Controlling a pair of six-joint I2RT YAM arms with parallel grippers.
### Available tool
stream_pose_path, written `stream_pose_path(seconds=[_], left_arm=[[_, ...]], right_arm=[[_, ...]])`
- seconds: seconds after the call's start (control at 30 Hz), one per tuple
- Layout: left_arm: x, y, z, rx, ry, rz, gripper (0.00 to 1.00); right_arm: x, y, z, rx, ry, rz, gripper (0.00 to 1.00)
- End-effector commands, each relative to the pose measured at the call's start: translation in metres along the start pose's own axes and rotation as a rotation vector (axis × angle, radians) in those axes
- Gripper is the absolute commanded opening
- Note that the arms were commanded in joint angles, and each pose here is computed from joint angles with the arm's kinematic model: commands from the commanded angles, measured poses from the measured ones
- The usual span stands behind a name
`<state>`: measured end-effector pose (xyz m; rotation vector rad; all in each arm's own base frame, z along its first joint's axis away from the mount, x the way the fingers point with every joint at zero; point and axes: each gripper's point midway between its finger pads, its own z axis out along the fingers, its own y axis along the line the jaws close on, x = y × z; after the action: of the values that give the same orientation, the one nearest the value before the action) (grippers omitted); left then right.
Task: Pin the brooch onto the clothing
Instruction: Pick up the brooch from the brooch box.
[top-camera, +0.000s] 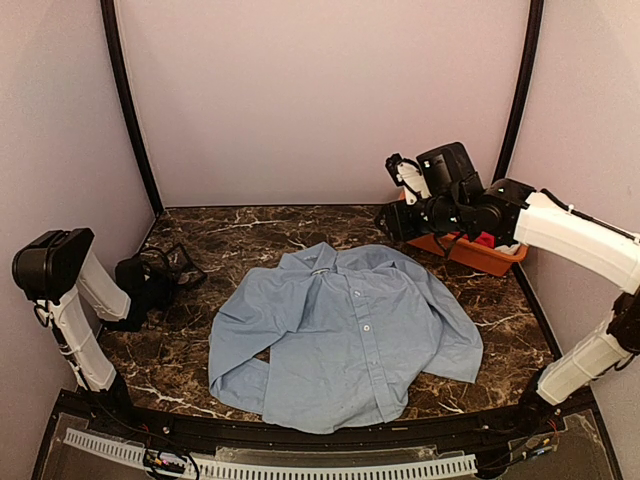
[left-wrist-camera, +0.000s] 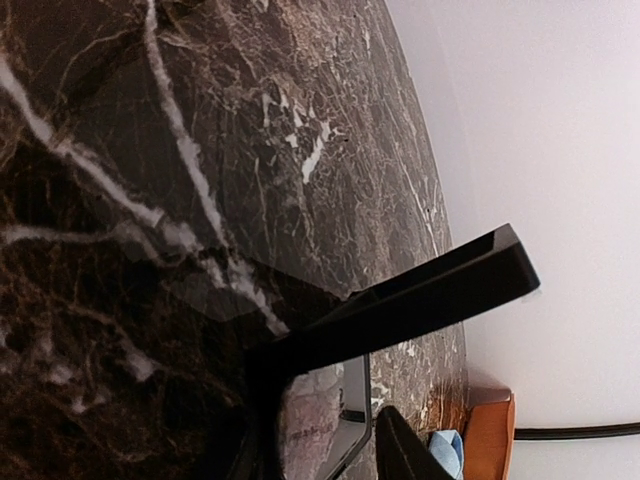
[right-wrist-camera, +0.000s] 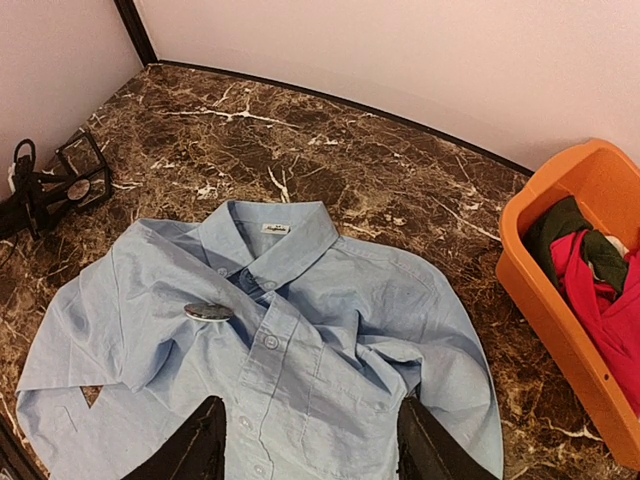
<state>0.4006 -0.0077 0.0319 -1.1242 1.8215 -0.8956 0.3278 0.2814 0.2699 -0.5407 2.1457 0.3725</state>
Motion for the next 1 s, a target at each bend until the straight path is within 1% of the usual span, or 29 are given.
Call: stream_pose_path(seconds=[0.0, 0.27, 0.43, 0.53, 0.63, 0.97], left_arm=[[0.007, 0.024, -0.001, -0.080, 0.027, -0.017, 0.36], [0.007, 0.024, -0.002, -0.080, 0.024, -0.011, 0.25], [0.007, 0.024, -0.002, -0.076, 0.021, -0.007, 0.21], [0.005, 0.023, -0.002, -0.070, 0.015, -0.007, 0.14], [0.005, 0.022, -0.003, -0.062, 0.012, -0.007, 0.11], [0.003, 0.013, -0.011, 0.006, -0.020, -0.046, 0.10]], right_arm=[[-0.014, 0.004, -0.013, -0.012, -0.047, 0.013, 0.55], [-0.013, 0.003, -0.013, -0.011, -0.048, 0.017, 0.55], [-0.012, 0.004, -0.012, -0.015, -0.043, 0.018, 0.55], [-0.011, 0.004, -0.012, -0.014, -0.042, 0.021, 0.55], [-0.010, 0.005, -0.013, -0.018, -0.041, 0.020, 0.55], [-0.008, 0.005, -0.011, -0.020, -0.038, 0.020, 0.55]])
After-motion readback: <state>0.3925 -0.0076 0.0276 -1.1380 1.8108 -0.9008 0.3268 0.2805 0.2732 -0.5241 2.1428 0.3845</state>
